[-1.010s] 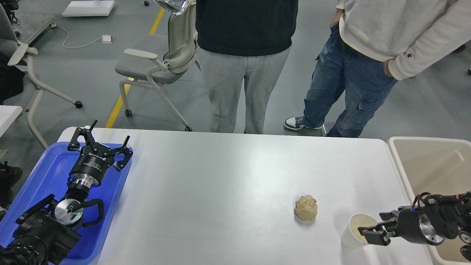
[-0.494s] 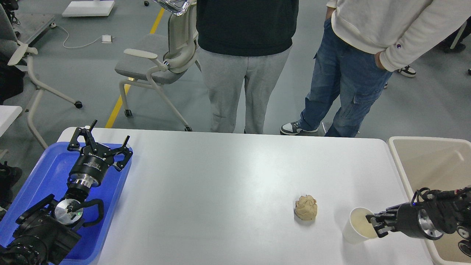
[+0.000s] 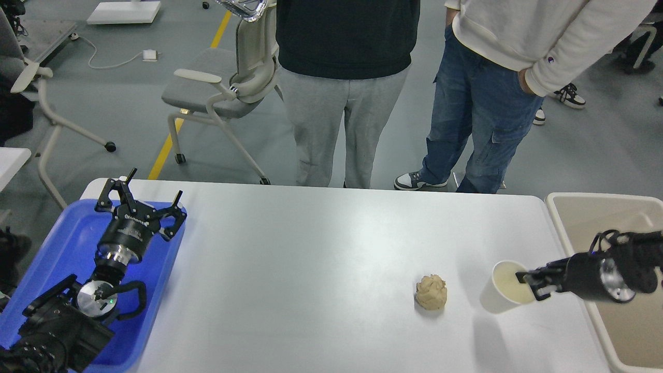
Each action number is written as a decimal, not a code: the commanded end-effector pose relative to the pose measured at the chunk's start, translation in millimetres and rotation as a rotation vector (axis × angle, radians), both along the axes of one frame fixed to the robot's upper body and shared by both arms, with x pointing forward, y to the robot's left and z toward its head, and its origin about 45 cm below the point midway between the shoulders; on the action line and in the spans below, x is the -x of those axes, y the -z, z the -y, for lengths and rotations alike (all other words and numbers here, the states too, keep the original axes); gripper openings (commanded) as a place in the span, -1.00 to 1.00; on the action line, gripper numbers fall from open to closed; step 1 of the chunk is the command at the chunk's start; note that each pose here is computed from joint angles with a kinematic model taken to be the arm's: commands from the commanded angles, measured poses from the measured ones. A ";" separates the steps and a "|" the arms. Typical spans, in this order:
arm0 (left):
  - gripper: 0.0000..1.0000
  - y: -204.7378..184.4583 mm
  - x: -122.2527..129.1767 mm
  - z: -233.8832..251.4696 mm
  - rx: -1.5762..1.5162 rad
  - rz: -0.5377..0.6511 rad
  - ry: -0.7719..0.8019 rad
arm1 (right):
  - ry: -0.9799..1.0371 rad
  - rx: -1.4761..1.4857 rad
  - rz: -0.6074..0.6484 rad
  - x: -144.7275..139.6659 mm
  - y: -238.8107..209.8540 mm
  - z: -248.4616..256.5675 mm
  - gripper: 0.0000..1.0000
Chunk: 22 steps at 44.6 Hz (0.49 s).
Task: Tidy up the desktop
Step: 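Lift the cup with the right gripper and carry it over the beige bin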
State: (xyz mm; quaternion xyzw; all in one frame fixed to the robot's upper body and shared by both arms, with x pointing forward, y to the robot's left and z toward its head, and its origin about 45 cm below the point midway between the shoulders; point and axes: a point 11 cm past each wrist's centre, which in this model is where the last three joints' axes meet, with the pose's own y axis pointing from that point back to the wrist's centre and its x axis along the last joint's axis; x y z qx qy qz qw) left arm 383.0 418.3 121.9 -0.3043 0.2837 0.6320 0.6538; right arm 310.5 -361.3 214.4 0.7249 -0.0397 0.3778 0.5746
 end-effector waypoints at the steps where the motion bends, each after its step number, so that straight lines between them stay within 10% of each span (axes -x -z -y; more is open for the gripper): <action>1: 1.00 0.2 0.2 -0.1 0.000 0.000 -0.001 | 0.002 -0.070 0.022 -16.7 -90.5 -10.1 -1.00; 22: 1.00 0.2 0.2 -0.1 0.000 0.000 -0.001 | -0.004 -0.125 0.091 -30.9 -165.8 -24.3 -1.00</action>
